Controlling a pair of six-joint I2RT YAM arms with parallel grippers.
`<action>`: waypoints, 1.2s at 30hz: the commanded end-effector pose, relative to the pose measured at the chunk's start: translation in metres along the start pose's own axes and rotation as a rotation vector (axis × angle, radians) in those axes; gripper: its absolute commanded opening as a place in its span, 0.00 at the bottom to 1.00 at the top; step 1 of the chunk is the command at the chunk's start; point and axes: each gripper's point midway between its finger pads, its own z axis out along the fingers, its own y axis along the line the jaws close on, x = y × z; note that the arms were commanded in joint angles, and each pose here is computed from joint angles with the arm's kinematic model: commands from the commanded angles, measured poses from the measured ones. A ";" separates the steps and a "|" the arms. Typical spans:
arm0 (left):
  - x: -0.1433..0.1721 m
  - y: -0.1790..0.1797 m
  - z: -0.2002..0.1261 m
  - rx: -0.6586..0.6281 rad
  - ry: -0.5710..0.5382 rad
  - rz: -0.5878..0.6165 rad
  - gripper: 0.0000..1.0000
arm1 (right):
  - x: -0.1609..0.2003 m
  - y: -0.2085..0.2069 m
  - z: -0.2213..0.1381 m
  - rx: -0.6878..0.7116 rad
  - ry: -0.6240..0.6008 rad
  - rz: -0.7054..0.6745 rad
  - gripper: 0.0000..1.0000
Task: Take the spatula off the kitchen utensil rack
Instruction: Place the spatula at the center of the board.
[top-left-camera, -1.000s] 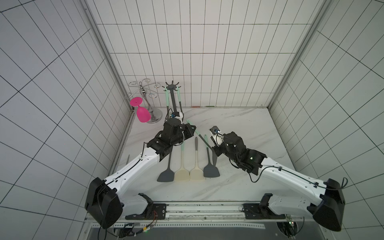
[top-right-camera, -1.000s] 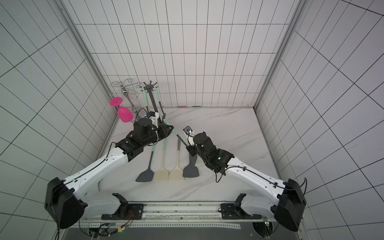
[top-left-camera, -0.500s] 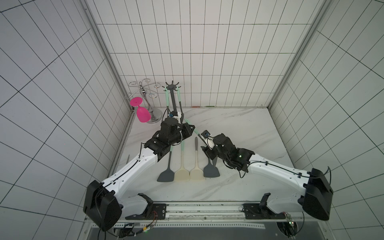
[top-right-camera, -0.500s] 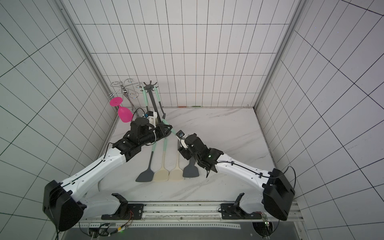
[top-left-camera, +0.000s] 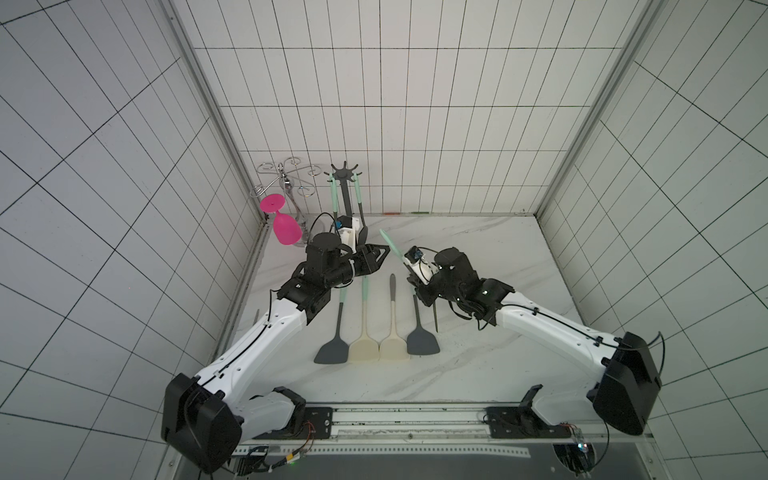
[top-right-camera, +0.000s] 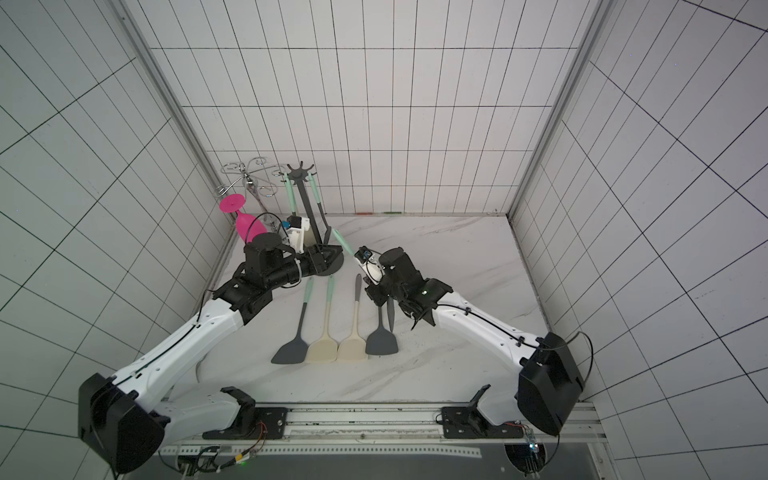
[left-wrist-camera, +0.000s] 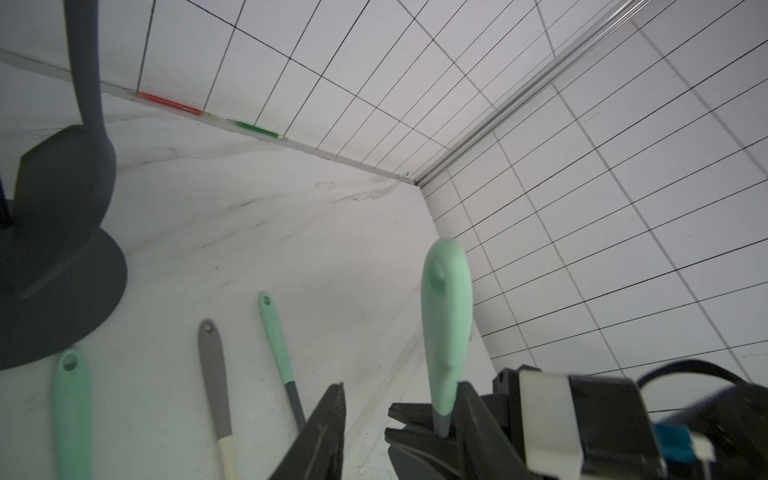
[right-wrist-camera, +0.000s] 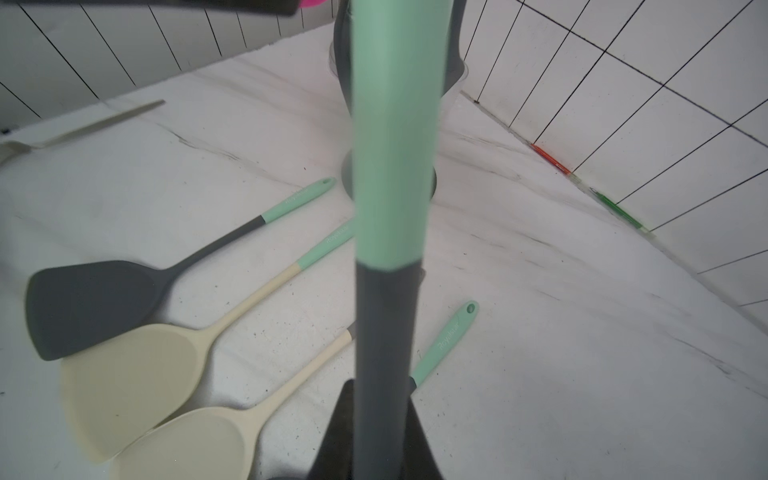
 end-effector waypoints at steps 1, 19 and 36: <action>-0.009 -0.040 -0.016 0.242 -0.031 0.187 0.51 | -0.010 0.046 -0.024 -0.360 -0.053 0.100 0.00; -0.013 -0.077 -0.010 0.642 0.040 0.108 0.12 | -0.028 0.088 -0.052 -0.769 -0.137 0.256 0.00; -0.010 0.027 0.015 -0.228 -0.088 -0.115 0.00 | -0.015 -0.002 -0.038 0.158 -0.069 0.144 0.59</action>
